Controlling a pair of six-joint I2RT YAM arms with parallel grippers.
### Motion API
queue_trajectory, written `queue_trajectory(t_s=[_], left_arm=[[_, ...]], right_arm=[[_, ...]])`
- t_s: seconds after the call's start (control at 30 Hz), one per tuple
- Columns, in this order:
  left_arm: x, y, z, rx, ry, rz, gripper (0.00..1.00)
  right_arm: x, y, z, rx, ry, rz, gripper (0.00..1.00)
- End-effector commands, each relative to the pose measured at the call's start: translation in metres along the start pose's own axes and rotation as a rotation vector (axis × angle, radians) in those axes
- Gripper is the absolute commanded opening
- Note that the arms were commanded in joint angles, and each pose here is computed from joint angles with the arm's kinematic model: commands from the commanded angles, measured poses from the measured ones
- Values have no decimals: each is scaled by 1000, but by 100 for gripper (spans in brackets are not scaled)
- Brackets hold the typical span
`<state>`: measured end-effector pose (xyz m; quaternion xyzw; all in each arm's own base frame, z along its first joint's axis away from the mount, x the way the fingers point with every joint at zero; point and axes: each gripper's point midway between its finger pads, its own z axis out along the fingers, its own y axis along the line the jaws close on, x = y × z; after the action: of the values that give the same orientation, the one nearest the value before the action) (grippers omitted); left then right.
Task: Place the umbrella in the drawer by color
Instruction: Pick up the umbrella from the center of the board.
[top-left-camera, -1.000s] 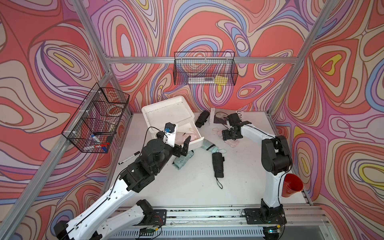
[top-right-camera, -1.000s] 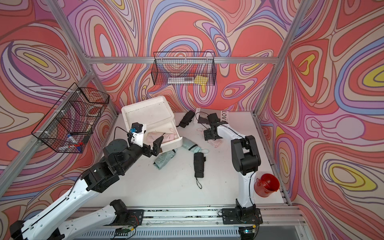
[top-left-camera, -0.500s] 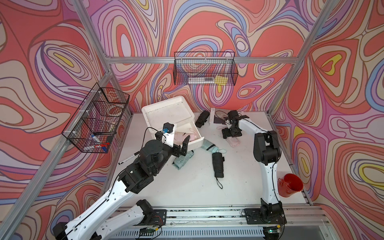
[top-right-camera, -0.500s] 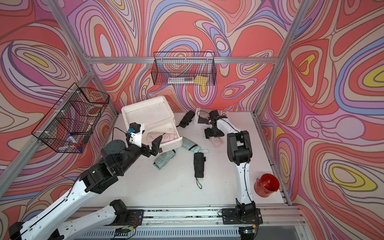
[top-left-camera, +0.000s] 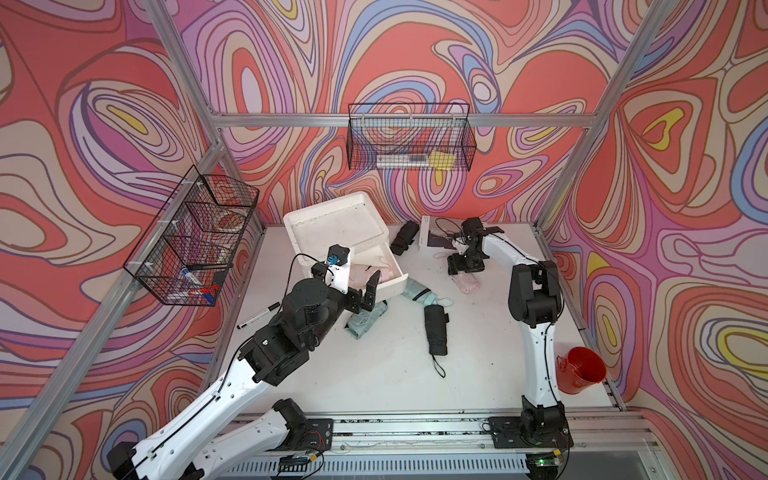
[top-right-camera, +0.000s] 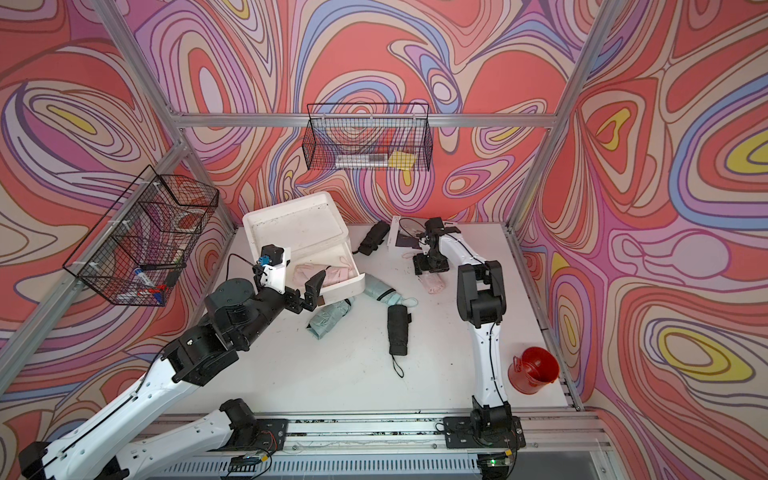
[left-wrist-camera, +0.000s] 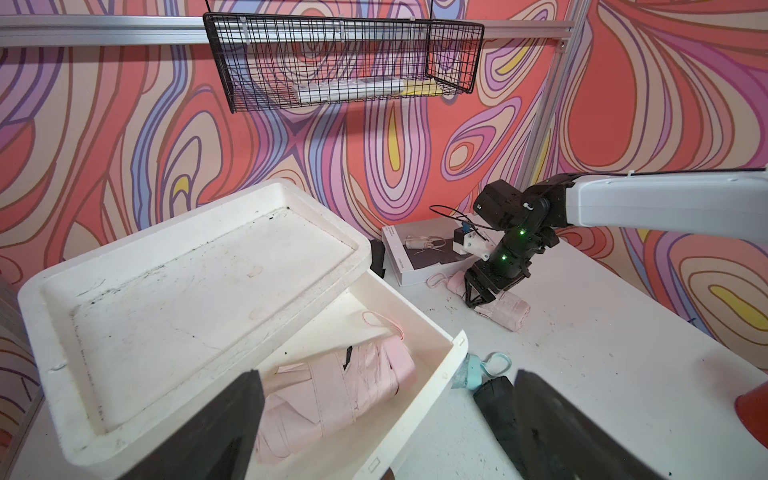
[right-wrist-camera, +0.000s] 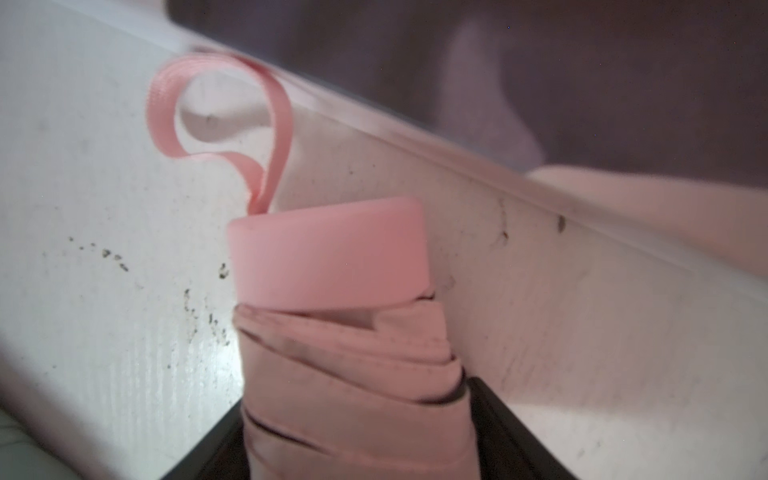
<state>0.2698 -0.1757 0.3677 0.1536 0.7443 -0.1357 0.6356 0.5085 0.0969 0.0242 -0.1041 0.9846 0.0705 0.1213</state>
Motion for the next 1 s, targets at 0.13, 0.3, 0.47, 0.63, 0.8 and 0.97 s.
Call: queue_trajectory(t_s=[0.13,0.3,0.47,0.63,0.8,0.97], left_arm=[[-4,1,-1,-7,-22,-2,99],[-7,1,-4,-4,-31,-7,99],[-10,2,-7,0,-43,-13,99],[-12,3,-11,1,-60,-20,99],[-11,2,-8,1,-54,-19,99],[-9,0,-7,9,-47,-22,99]], right_arm=[[17,19,-5,-106,31,34,46],[14,25,-23,-126,-25,40,19],[10,28,-37,-137,-86,67,0],[4,36,-58,-167,-139,87,0],[-3,44,-86,-205,-238,119,0],[-11,57,-127,-280,-399,179,0]])
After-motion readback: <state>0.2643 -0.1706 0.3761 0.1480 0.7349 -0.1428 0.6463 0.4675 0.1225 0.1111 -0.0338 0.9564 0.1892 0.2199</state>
